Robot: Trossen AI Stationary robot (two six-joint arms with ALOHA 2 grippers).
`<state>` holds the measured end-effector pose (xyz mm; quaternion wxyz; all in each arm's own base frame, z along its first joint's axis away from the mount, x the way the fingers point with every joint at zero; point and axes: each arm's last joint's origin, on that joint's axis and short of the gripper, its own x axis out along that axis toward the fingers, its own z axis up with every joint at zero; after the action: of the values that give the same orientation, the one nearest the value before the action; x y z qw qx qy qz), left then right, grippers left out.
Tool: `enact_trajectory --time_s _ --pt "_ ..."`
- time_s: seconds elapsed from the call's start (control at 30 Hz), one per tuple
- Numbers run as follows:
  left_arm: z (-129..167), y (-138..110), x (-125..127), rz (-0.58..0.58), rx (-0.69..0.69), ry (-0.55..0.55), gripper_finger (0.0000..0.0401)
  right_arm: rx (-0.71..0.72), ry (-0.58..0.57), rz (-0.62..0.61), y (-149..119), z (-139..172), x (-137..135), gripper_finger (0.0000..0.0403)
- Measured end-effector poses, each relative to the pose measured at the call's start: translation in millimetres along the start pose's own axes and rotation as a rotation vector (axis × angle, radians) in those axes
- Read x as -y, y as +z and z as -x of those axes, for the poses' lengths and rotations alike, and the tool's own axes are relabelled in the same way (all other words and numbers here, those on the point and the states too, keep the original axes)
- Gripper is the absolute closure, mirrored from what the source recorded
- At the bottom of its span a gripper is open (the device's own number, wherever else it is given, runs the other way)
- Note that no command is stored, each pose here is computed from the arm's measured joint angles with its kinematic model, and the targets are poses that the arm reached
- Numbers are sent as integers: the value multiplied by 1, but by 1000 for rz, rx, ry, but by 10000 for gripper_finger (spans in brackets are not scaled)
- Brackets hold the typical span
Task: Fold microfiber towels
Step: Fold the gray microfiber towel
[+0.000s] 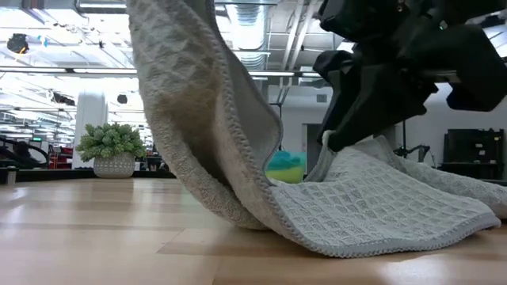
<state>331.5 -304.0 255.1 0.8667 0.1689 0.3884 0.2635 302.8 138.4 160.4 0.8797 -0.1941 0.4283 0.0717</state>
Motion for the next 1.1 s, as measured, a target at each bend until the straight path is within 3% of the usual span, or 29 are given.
enact_trajectory --time_s 0.23,0.47,0.73,0.9,1.1 --pt "0 0 0 1 -1 -1 397 16 3 34 2 1 -2 387" --pt "0 0 0 0 2 2 397 75 -49 86 26 26 -10 398" --pt "12 6 -12 -32 27 -17 397 131 -393 64 41 99 1 401" --pt "25 15 -31 -55 65 -26 397 206 -600 -70 29 156 16 401" --pt "31 29 -58 -110 103 -6 397 325 -757 -226 12 208 32 402"
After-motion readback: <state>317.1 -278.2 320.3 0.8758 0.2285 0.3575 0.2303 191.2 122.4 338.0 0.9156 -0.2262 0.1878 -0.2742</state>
